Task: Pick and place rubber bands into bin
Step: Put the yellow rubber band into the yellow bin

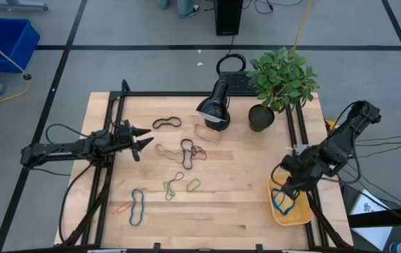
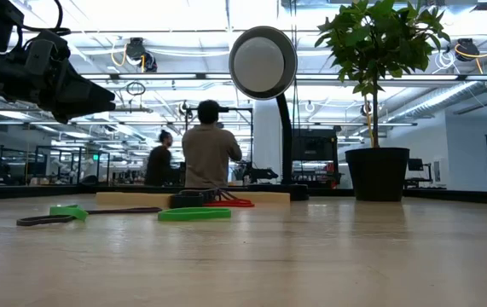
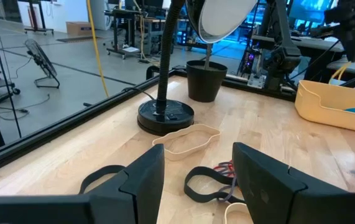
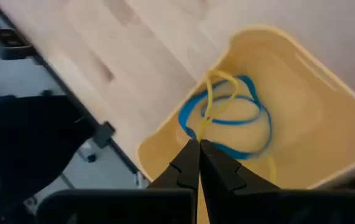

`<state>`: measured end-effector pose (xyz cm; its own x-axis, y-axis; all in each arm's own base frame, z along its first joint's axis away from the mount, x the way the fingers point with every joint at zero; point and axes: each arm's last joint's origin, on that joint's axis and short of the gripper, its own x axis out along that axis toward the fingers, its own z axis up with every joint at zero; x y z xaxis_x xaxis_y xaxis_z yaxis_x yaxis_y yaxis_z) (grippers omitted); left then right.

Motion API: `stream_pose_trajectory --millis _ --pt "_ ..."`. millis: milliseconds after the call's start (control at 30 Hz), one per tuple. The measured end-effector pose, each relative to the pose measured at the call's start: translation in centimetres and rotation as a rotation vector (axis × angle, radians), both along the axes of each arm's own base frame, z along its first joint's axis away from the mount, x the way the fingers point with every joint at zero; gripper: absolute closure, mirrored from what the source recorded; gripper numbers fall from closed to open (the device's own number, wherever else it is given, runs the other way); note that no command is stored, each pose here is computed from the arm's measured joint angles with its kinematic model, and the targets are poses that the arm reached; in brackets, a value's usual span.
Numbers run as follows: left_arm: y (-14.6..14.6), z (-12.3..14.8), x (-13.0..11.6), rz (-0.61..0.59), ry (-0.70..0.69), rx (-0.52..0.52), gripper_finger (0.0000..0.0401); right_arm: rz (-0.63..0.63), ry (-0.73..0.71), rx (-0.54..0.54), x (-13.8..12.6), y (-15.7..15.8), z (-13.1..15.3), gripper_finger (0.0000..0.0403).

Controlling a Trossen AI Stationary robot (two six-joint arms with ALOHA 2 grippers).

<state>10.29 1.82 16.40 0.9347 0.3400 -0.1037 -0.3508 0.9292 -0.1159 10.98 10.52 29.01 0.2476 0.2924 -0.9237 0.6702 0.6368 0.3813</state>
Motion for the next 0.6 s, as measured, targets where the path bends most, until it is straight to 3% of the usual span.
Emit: stream_pose_trajectory --millis 600 --pt "0.1 0.0 0.0 0.042 0.001 0.005 0.0205 0.004 0.29 -0.257 2.2 4.1 -5.1 0.0403"
